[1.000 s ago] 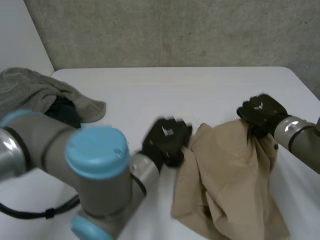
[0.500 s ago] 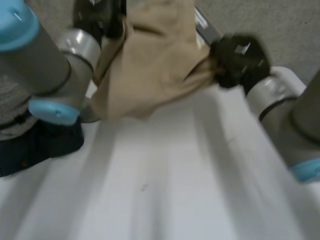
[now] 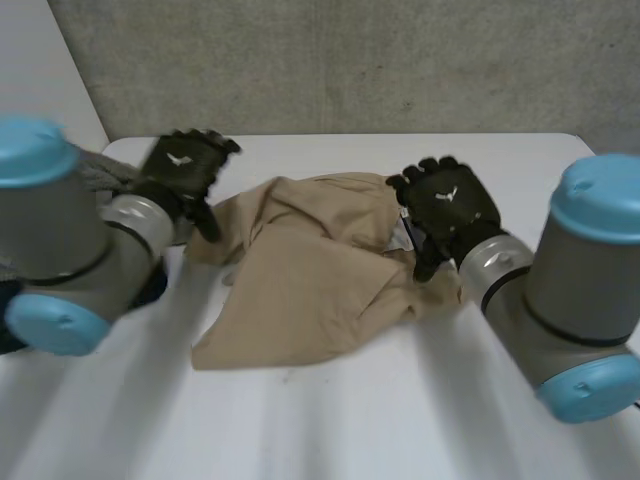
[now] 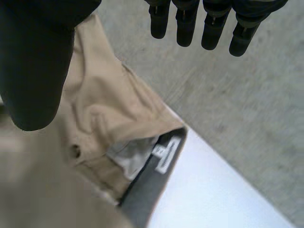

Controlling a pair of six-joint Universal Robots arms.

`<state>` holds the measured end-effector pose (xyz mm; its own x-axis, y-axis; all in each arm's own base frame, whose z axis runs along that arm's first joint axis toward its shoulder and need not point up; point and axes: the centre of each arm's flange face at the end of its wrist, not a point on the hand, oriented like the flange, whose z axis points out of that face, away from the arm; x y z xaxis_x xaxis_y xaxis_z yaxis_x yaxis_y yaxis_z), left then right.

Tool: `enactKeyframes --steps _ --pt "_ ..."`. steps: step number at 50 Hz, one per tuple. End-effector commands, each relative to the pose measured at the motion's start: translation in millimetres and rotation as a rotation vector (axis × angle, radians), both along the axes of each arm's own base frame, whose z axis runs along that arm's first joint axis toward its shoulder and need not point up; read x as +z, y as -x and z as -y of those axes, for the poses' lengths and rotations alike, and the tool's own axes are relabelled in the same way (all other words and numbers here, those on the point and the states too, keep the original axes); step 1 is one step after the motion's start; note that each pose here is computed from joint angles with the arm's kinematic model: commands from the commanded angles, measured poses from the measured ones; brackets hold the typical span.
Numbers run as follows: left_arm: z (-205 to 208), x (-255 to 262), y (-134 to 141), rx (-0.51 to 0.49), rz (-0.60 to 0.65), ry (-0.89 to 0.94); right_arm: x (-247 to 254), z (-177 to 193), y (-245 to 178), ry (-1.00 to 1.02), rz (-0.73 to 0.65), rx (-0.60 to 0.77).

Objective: Fold the laundry.

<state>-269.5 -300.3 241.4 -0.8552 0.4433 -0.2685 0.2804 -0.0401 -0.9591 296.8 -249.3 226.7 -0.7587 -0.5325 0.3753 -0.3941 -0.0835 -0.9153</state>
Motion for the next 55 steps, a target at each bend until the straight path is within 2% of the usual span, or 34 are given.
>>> enactKeyframes --steps 1,6,15,23,31,43,48,53,55 --pt "-36 20 -35 0.063 -0.041 -0.049 10 -3 17 0.004 -0.204 0.061" --pt "-70 -8 -53 0.040 -0.013 -0.213 0 -6 30 -0.064 -0.332 0.072" --pt "-101 -61 -63 0.010 0.007 -0.448 -33 -1 38 -0.156 -0.291 0.070" --pt "-86 -84 -61 0.058 -0.021 -0.453 -70 9 27 -0.102 -0.247 0.120" --pt "-81 -100 -53 0.055 -0.008 -0.469 -89 18 22 -0.101 -0.223 0.119" --pt "-69 -114 -25 -0.017 0.010 -0.435 -82 21 22 -0.103 -0.153 0.093" --pt "-56 -119 -17 0.001 0.028 -0.388 -76 23 23 -0.095 -0.124 0.080" --pt "-42 -95 -19 0.062 0.031 -0.344 -49 20 25 -0.064 -0.122 0.075" --pt "-42 -52 -22 0.069 -0.011 -0.264 -31 18 27 -0.037 -0.128 0.074"
